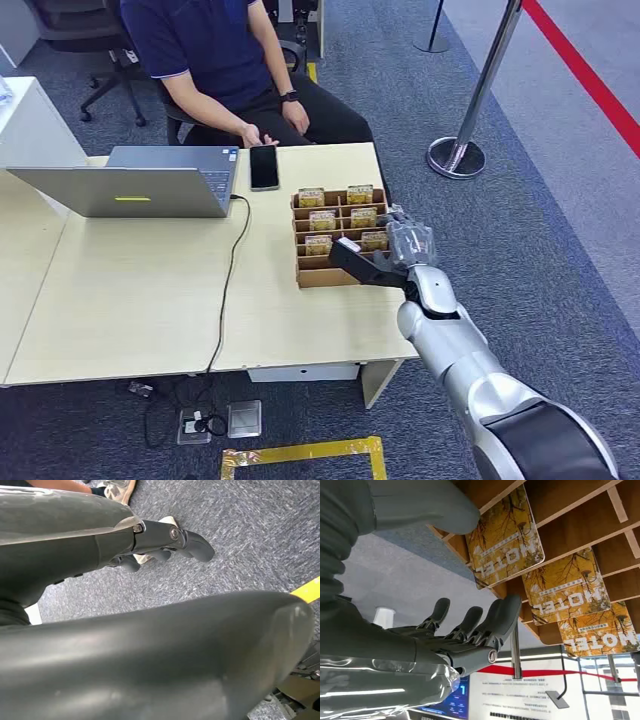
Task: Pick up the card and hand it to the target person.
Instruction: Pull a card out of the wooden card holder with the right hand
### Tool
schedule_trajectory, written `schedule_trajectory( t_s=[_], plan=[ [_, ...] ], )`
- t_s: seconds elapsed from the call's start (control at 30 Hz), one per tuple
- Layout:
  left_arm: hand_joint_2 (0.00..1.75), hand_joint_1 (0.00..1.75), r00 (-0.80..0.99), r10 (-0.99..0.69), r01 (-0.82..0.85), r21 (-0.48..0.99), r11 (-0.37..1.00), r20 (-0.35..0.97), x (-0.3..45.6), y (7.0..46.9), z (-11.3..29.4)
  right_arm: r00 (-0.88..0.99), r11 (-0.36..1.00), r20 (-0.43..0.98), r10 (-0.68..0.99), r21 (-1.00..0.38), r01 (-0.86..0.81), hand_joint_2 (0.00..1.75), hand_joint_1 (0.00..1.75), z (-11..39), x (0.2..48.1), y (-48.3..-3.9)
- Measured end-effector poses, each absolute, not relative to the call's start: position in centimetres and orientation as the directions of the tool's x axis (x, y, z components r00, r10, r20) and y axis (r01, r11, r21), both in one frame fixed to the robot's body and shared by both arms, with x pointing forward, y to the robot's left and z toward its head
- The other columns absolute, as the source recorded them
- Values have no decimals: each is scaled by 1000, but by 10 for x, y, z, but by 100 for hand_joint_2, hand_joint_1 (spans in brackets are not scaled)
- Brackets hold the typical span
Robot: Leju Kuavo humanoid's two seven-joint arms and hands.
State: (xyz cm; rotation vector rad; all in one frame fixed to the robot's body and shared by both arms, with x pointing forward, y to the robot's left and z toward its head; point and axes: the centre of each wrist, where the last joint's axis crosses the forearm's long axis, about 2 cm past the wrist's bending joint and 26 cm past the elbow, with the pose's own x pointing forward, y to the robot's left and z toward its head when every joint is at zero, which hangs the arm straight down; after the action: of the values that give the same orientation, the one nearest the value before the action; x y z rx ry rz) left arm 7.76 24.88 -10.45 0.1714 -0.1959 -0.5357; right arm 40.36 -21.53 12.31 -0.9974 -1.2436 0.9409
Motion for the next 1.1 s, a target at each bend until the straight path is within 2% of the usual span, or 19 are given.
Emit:
schedule_trajectory(
  t_s=[0.17,0.2,0.3,0.33,0.47,0.6,1.1],
  plan=[
    [0,0,843,-519,487,210,848,138,76,249,-105,96,288,283,954,-957,-33,175,82,121,403,-215],
    [0,0,844,-519,488,209,848,138,75,249,-105,97,286,282,954,-958,-34,175,96,121,402,-215],
    [0,0,844,-518,487,210,848,136,75,249,-105,95,281,276,956,-959,-36,175,158,120,402,-215],
    [0,0,845,-517,485,212,848,136,75,249,-105,92,278,273,958,-960,-37,175,163,121,402,-214],
    [0,0,847,-513,481,214,851,137,75,249,-105,77,275,272,959,-961,-40,175,164,122,404,-211],
    [0,0,848,-512,480,214,851,137,75,249,-105,71,278,274,959,-960,-43,175,174,123,404,-210],
    [0,0,850,-509,479,201,854,138,76,249,-105,63,354,352,934,-935,-20,175,175,121,403,-212]
  ],
)
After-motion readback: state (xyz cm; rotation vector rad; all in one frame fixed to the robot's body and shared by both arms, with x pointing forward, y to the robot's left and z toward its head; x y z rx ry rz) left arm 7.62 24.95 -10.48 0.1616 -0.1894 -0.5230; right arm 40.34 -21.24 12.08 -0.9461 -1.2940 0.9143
